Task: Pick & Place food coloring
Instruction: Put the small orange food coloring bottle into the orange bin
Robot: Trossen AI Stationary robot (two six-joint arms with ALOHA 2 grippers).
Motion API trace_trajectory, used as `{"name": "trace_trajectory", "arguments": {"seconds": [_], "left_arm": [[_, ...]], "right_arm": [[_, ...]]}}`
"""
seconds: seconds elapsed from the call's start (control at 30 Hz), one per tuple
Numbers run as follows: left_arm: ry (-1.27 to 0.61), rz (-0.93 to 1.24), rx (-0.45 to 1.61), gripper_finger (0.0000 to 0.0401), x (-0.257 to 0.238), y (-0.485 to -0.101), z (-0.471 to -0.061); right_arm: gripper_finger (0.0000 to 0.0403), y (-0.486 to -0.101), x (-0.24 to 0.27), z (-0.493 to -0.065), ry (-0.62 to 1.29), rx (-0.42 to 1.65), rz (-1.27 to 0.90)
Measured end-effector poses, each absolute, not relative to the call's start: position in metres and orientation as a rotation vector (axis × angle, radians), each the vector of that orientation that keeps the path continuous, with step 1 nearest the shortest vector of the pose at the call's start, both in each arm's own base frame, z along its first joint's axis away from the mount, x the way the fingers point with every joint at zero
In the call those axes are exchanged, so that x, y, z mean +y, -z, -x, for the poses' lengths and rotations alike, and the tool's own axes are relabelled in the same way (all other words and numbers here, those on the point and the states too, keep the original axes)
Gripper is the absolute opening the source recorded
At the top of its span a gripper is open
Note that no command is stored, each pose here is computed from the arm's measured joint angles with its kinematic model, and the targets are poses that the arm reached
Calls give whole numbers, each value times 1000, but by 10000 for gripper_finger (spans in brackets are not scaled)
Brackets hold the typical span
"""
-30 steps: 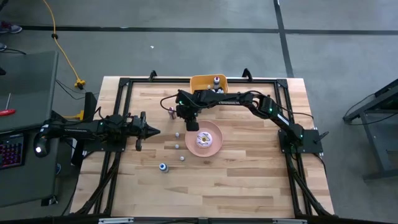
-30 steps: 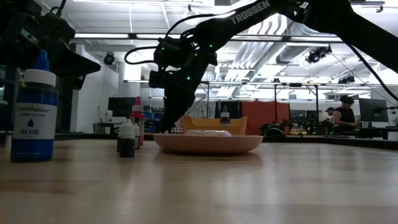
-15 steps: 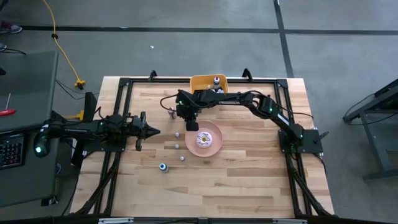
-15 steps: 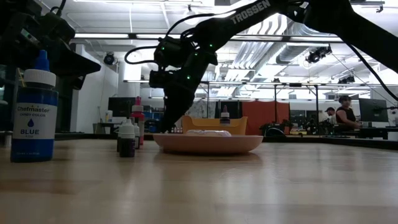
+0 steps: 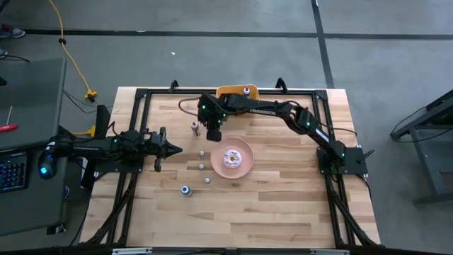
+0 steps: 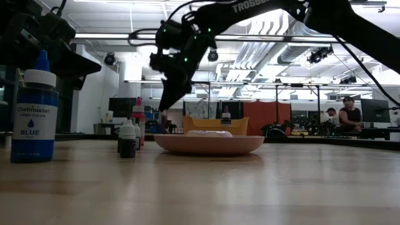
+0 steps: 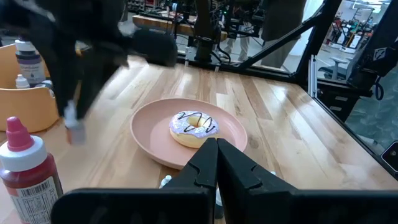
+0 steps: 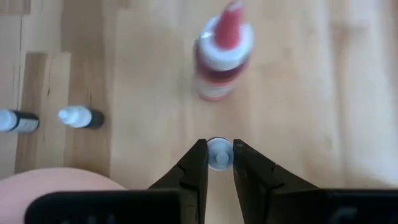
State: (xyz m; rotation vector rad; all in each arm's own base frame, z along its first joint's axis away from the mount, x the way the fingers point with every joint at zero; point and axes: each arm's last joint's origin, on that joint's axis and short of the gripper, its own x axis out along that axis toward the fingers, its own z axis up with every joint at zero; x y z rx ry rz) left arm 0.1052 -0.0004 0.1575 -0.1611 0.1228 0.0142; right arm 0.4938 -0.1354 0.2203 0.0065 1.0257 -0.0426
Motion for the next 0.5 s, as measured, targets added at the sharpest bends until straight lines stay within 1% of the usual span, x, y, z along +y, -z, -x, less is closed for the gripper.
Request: {"name": "trace_trajectory", "arguments": {"seconds": [0.23,0.33,0.4,0.5], "left_arm": [[-14,161,122,1,0,-158,-105],[-14,161,122,1,0,-158,-105],[-14,161,122,1,0,-158,-105],[-14,161,122,1,0,-158,-105]], "right_arm": [[53,-257,-155,-484,173,1021,-67],[53,-264,-165,-475,233,1009,-138],[53,-266,-173,-470,309,1011,-190],[53,-264,-185,-458,411,1059,-261]]}}
